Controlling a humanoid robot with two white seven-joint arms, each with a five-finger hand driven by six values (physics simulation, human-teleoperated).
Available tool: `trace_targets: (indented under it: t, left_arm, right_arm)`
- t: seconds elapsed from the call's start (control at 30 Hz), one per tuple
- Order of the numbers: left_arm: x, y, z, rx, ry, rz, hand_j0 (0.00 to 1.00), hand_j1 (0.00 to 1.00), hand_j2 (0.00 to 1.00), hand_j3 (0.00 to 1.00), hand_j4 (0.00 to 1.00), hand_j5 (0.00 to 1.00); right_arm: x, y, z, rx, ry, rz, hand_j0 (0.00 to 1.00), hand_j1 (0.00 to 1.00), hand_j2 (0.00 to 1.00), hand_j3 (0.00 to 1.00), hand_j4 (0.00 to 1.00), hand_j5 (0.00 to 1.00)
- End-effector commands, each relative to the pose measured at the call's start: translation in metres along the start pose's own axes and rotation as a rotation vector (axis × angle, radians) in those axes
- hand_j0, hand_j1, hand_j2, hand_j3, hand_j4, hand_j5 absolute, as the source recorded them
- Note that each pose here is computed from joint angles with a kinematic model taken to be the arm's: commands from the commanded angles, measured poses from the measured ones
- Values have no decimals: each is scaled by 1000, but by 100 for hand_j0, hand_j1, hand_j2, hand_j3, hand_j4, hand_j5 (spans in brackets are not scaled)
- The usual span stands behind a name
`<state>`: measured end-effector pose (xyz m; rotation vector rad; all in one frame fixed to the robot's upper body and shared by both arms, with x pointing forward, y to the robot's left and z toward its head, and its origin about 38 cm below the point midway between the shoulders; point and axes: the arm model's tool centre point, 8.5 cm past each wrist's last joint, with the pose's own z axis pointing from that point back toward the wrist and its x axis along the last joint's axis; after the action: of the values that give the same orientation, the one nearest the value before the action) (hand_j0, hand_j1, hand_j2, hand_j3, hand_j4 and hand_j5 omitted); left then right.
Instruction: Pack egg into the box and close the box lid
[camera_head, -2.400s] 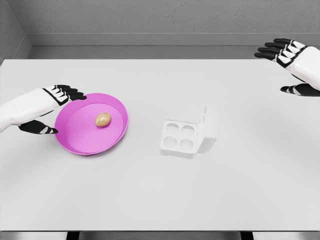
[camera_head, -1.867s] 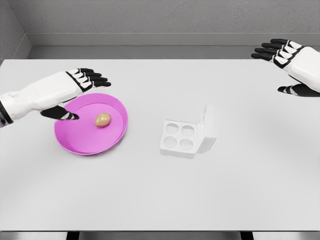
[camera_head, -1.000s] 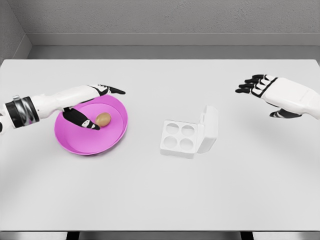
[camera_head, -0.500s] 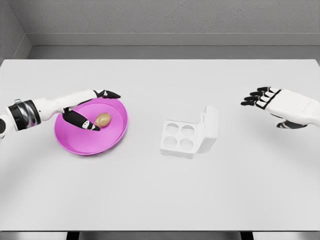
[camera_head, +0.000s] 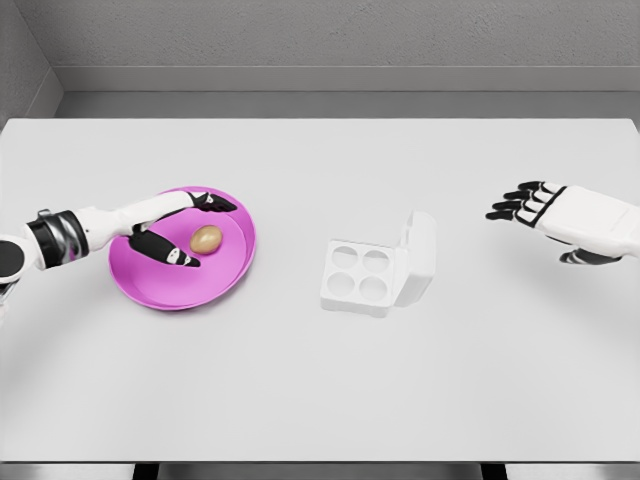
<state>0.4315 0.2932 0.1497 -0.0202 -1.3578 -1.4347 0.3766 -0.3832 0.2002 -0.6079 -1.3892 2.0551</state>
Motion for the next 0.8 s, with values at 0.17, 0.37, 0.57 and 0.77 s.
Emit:
trace_targets:
  t: [0.17, 0.37, 0.57, 0.77]
  left_arm:
    - [1, 4, -7, 55, 33, -57, 86, 86, 86, 86, 86, 86]
    - [0, 3, -8, 62, 35, -57, 85, 85, 85, 85, 85, 85]
    - [-1, -3, -9, 50, 36, -52, 80, 80, 80, 80, 80, 80]
    - [-4, -10, -9, 40, 41, -41, 80, 80, 80, 80, 80, 80]
  right_arm:
    - [-1, 1, 7, 14, 6, 1, 100, 100, 100, 100, 100, 100]
    - [13, 5, 0, 14, -35, -5, 100, 100, 100, 100, 100, 100]
    - [18, 9, -2, 14, -47, -14, 100, 100, 100, 100, 100, 100]
    - [20, 15, -2, 23, -50, -24, 100, 100, 100, 100, 100, 100]
